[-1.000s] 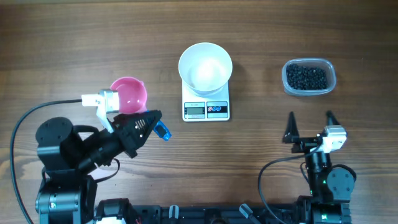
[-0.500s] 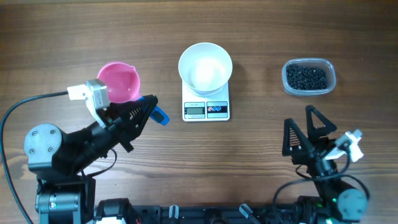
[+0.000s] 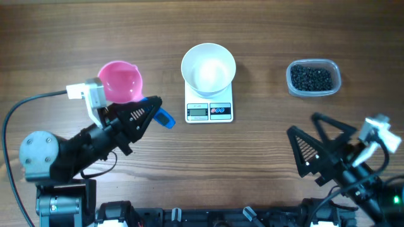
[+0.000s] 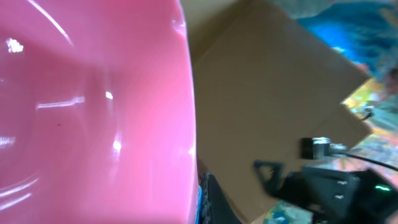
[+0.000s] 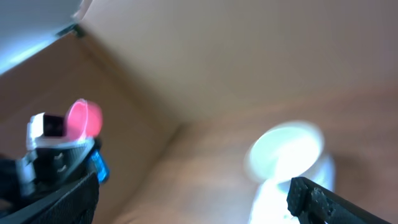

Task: Scoop item into bowl and weigh 150g on scale
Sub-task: 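Lift the pink scoop with the left gripper toward the scale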

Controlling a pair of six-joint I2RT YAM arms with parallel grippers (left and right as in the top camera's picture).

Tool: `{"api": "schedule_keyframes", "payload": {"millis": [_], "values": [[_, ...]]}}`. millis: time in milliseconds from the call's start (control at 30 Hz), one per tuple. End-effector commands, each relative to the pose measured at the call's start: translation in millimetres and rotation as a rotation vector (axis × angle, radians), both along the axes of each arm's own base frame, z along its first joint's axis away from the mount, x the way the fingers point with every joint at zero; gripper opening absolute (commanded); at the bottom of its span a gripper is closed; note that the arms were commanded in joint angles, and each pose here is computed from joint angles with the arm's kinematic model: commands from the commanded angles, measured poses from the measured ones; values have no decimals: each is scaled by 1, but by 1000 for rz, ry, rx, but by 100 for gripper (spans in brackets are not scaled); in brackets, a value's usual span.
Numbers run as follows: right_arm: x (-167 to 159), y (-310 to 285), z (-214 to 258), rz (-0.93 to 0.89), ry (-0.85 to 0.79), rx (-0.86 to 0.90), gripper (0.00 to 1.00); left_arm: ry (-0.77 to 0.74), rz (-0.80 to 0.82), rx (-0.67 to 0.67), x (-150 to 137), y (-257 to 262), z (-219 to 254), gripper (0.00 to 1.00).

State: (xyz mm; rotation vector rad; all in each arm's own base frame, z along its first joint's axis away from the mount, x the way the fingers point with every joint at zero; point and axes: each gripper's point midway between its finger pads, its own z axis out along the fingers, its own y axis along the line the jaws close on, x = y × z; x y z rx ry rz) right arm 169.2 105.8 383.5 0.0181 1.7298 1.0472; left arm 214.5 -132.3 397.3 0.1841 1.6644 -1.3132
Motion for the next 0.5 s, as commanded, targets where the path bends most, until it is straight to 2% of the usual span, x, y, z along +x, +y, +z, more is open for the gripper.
{"api": "schedule_keyframes", "payload": {"millis": [0, 200, 367, 467], "values": [[-7, 25, -8, 188, 314, 259, 100, 13, -15, -103, -7, 0, 27, 4], [-1, 35, 7, 308, 332, 308, 96, -10, 95, -173, 8, 11, 42, 4], [9, 35, 21, 314, 313, 344, 92, 116, 133, -278, 29, 10, 37, 4], [17, 34, 29, 321, 297, 365, 88, 147, 83, -299, 40, -4, 35, 4]]}}
